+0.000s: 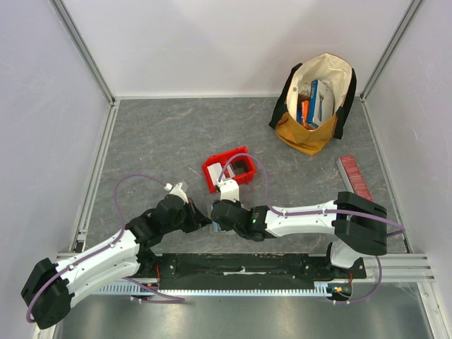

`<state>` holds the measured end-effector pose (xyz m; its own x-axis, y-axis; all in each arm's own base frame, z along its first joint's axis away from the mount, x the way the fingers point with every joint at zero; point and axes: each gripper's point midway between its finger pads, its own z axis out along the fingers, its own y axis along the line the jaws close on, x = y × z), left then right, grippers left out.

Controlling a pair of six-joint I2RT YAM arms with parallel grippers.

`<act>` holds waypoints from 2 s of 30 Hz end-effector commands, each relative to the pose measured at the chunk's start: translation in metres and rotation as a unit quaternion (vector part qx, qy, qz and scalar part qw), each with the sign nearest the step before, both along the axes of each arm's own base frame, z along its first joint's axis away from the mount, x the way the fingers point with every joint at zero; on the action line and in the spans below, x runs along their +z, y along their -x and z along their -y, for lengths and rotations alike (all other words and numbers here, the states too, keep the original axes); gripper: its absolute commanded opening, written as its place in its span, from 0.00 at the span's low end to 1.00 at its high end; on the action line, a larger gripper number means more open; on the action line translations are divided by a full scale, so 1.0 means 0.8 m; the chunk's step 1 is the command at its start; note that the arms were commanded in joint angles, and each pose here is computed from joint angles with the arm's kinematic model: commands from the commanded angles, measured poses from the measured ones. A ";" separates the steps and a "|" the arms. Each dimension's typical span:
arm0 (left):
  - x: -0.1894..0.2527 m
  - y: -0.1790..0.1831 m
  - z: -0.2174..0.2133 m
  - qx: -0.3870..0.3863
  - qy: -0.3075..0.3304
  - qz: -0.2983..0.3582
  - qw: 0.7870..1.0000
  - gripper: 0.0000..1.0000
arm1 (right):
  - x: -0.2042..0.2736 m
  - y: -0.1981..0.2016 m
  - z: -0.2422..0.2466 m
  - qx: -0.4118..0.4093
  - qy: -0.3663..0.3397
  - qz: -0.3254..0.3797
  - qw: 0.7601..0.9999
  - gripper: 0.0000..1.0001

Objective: Put the credit cards into the card holder
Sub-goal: Insert the credit card into the card holder.

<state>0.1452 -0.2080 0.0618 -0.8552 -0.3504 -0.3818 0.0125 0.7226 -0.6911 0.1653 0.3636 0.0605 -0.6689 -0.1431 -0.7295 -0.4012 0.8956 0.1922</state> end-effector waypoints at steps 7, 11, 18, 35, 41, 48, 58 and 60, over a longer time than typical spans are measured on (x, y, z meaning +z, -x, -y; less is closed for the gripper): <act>0.027 -0.010 0.009 -0.010 0.016 0.029 0.999 0.02 | 0.007 -0.004 -0.010 -0.004 -0.008 0.012 1.000 0.48; 0.028 -0.010 0.010 -0.010 0.016 0.029 0.999 0.02 | 0.000 -0.003 -0.007 -0.008 0.009 0.008 1.000 0.48; 0.029 -0.010 0.011 -0.011 0.016 0.029 0.999 0.02 | 0.008 -0.013 0.008 -0.031 0.044 0.035 0.998 0.47; 0.033 -0.011 0.013 -0.015 0.018 0.031 0.999 0.02 | 0.041 -0.005 -0.018 -0.005 -0.031 0.028 0.999 0.46; 0.033 -0.011 0.013 -0.015 0.018 0.031 0.999 0.02 | 0.021 -0.001 -0.022 0.000 -0.021 0.014 1.000 0.45; 0.032 -0.011 0.012 -0.013 0.018 0.030 0.999 0.02 | 0.006 -0.002 -0.012 -0.010 0.002 0.012 1.000 0.42; 0.037 -0.012 0.012 -0.013 0.019 0.034 0.999 0.02 | -0.015 0.000 0.000 -0.016 0.033 0.004 0.999 0.40; 0.037 -0.012 0.012 -0.013 0.018 0.035 0.999 0.02 | -0.015 -0.004 0.005 -0.023 0.046 0.011 0.999 0.39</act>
